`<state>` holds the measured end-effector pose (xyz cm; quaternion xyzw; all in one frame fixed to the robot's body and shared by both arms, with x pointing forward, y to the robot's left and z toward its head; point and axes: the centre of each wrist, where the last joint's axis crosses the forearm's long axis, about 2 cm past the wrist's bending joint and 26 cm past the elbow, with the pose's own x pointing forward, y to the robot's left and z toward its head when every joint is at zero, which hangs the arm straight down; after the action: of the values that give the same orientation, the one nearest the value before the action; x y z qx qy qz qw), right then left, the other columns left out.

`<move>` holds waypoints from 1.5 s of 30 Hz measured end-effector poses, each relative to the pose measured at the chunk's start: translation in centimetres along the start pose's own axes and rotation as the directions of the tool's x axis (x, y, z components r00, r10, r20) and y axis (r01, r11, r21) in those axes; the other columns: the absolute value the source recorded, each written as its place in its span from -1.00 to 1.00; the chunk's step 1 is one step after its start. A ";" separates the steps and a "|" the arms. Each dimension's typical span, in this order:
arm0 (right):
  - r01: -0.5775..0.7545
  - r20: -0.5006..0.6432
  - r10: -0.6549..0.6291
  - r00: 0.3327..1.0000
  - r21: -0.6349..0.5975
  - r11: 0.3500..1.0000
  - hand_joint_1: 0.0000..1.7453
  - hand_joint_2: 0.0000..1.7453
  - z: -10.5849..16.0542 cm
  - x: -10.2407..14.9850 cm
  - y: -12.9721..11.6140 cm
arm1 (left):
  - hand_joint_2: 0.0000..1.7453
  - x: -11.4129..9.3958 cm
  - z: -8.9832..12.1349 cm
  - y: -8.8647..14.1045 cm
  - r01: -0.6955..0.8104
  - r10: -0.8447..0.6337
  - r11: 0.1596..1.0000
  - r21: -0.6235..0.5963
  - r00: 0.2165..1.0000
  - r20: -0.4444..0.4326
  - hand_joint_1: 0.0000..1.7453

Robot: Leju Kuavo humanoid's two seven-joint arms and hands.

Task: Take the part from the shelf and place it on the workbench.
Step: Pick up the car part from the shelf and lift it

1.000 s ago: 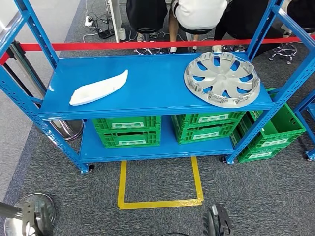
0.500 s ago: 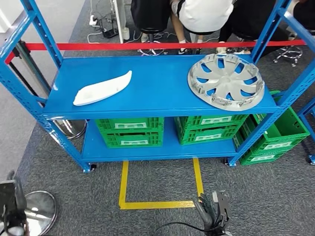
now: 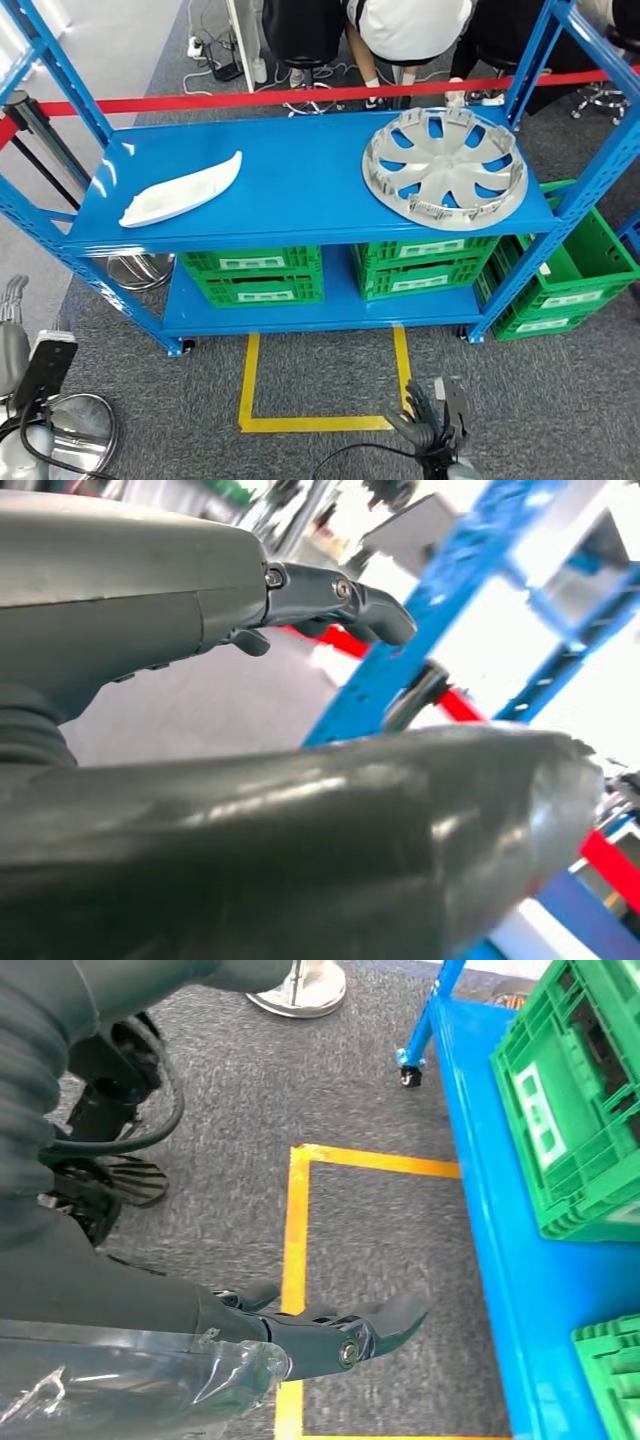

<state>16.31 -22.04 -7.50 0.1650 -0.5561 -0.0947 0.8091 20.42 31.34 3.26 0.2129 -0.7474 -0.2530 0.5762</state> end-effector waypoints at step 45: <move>0.017 -0.023 -0.017 1.000 0.016 1.000 -1.00 1.00 -1.5 0.9 1.2 | -1.00 4.2 -2.8 0.3 0.433 -0.401 0.892 -0.131 0.891 0.213 -1.00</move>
<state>17.96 -20.96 -6.79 0.1773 -0.5462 -0.0951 0.8131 22.11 28.62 7.21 0.2937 -0.7080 -0.4539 0.4544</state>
